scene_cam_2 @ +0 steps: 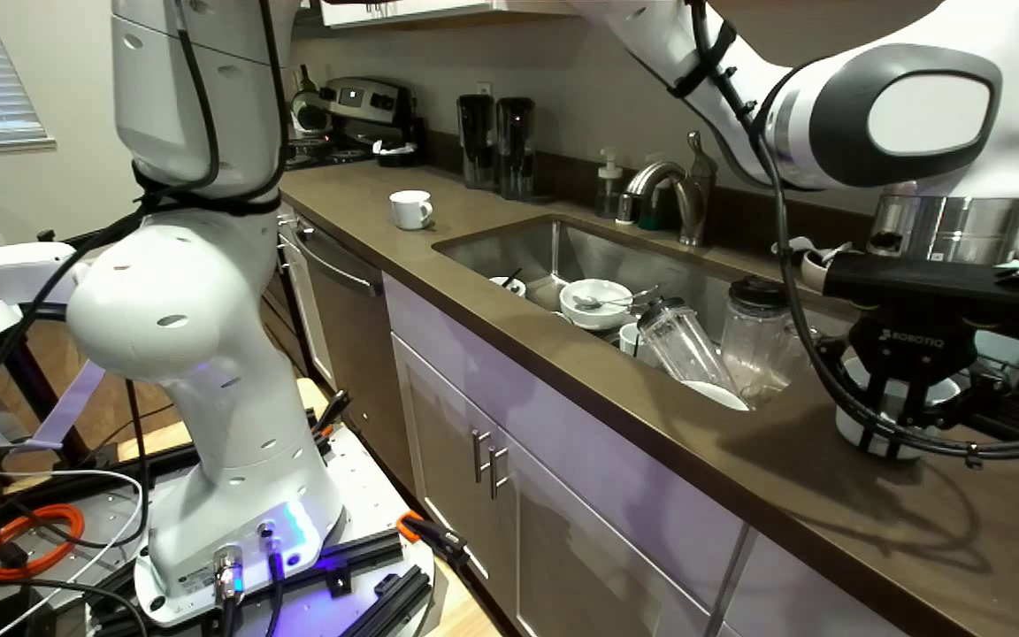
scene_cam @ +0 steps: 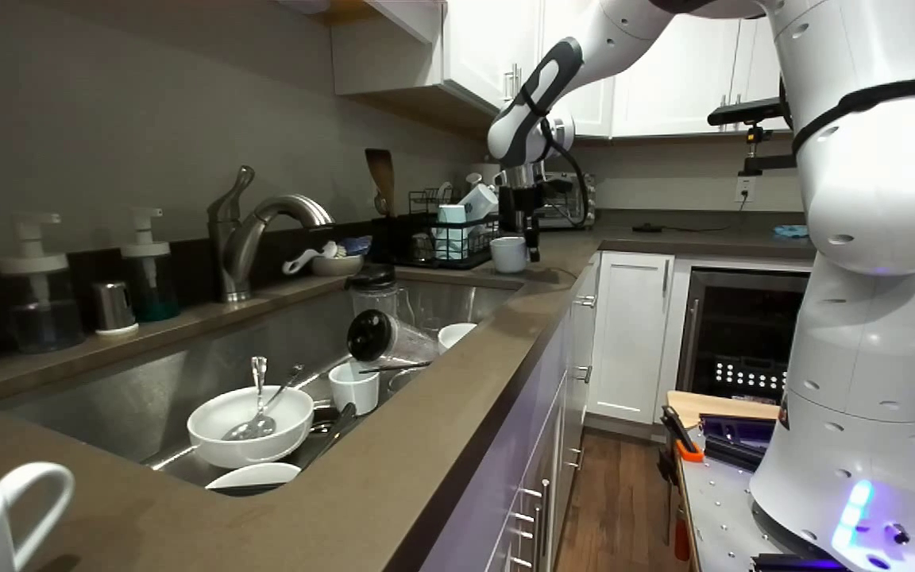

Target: Pick up the white mug on the right side of the counter, pour the liquid out of the mug and into the sink, place the mug down on the right side of the counter

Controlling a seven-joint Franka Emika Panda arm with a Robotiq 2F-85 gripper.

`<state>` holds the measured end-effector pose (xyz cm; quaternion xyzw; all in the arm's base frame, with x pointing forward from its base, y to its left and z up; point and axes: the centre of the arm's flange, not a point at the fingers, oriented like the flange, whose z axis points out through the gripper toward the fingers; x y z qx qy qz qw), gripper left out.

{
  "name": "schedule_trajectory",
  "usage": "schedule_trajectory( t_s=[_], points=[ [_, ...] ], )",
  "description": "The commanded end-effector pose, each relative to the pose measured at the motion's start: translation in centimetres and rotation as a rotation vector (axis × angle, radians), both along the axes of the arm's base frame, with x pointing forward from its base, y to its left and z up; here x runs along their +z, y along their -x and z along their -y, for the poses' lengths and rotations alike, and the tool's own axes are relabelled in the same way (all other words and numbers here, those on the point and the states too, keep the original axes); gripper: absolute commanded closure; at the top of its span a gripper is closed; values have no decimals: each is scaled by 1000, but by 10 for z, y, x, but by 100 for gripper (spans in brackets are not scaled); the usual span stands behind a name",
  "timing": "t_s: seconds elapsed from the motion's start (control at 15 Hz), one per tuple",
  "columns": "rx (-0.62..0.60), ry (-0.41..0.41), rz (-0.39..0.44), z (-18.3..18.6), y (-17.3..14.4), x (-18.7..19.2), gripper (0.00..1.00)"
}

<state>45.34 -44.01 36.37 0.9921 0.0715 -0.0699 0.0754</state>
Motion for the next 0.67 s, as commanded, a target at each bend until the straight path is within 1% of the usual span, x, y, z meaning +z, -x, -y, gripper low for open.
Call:
schedule_trajectory(
  t_s=[0.0, 0.13, 0.2, 0.27, 0.33, 0.4, 0.47, 0.53, 0.6],
  points=[
    [-7, -23, -42, 18, -3, 7, 96],
    [-15, -24, -64, 21, -1, 9, 95],
    [-20, -26, -74, 22, 0, 9, 78],
    [-25, -25, -82, 24, 0, 10, 78],
    [-27, -26, -88, 25, 1, 11, 83],
    [-31, -27, -93, 26, 2, 11, 79],
    [-32, -30, -92, 26, 2, 11, 83],
    [-35, -30, -93, 27, 2, 11, 80],
    [-36, -30, -95, 27, 2, 11, 73]
  ],
)
